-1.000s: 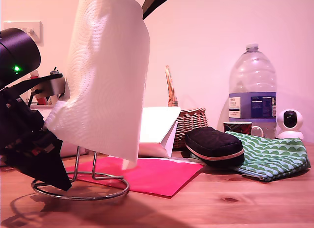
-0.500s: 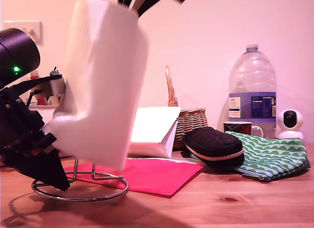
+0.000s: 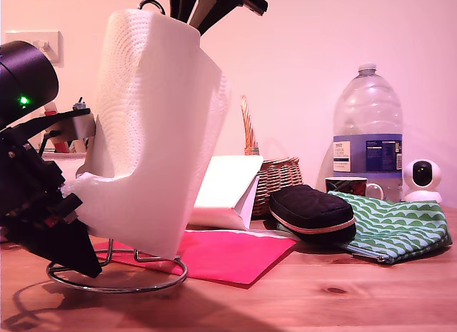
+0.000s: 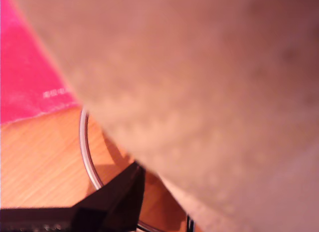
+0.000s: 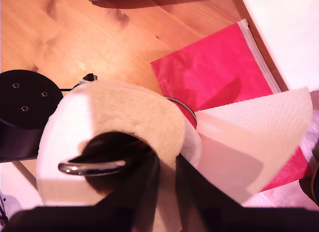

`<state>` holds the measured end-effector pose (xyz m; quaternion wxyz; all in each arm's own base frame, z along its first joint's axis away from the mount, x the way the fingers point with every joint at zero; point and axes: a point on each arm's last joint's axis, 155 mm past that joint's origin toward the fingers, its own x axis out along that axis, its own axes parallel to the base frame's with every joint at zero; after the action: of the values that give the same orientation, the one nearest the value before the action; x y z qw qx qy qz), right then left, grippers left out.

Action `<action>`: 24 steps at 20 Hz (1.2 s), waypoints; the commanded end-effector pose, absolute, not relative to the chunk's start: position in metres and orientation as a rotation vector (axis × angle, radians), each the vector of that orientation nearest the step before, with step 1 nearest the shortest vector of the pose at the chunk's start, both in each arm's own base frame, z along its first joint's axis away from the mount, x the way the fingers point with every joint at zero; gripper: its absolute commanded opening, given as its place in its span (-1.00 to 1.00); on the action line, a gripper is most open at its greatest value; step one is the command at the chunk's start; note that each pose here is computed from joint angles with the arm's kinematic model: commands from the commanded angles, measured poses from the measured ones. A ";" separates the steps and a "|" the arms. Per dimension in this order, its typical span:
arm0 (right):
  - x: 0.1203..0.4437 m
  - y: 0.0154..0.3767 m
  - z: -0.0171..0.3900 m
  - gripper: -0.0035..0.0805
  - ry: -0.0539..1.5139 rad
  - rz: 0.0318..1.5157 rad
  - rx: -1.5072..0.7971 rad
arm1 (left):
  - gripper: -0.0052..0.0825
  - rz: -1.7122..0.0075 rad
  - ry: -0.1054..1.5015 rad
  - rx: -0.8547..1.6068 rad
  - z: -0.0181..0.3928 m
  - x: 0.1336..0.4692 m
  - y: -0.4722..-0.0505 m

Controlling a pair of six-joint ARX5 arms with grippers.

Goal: Insert the paper towel roll into the metallic stand.

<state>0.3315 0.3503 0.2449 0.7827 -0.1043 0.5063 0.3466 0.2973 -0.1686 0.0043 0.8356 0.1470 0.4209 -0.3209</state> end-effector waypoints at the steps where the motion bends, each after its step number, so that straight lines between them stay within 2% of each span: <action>1: 0.324 0.356 0.232 -0.21 1.127 0.759 -0.253 | -0.23 -0.668 0.925 0.310 -0.006 0.292 -0.164; 8: 0.328 0.360 0.203 -0.25 1.189 0.732 -0.272 | -0.23 -0.668 0.925 0.310 -0.006 0.292 -0.164; 11: 0.329 0.361 0.199 -0.61 1.197 0.731 -0.277 | -0.23 -0.668 0.925 0.311 -0.006 0.292 -0.164; 13: 0.329 0.361 0.200 -0.95 1.194 0.732 -0.276 | -0.23 -0.668 0.924 0.311 -0.006 0.292 -0.164; 18: 0.328 0.360 0.207 -0.95 1.177 0.740 -0.276 | -0.23 -0.668 0.924 0.310 -0.006 0.292 -0.164; 24: 0.323 0.353 0.242 -0.95 1.099 0.764 -0.263 | -0.23 -0.669 0.926 0.309 -0.006 0.292 -0.164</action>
<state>0.3327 0.3554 0.2281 0.7747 -0.1217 0.5161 0.3446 0.2975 -0.1686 0.0044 0.8358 0.1471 0.4205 -0.3207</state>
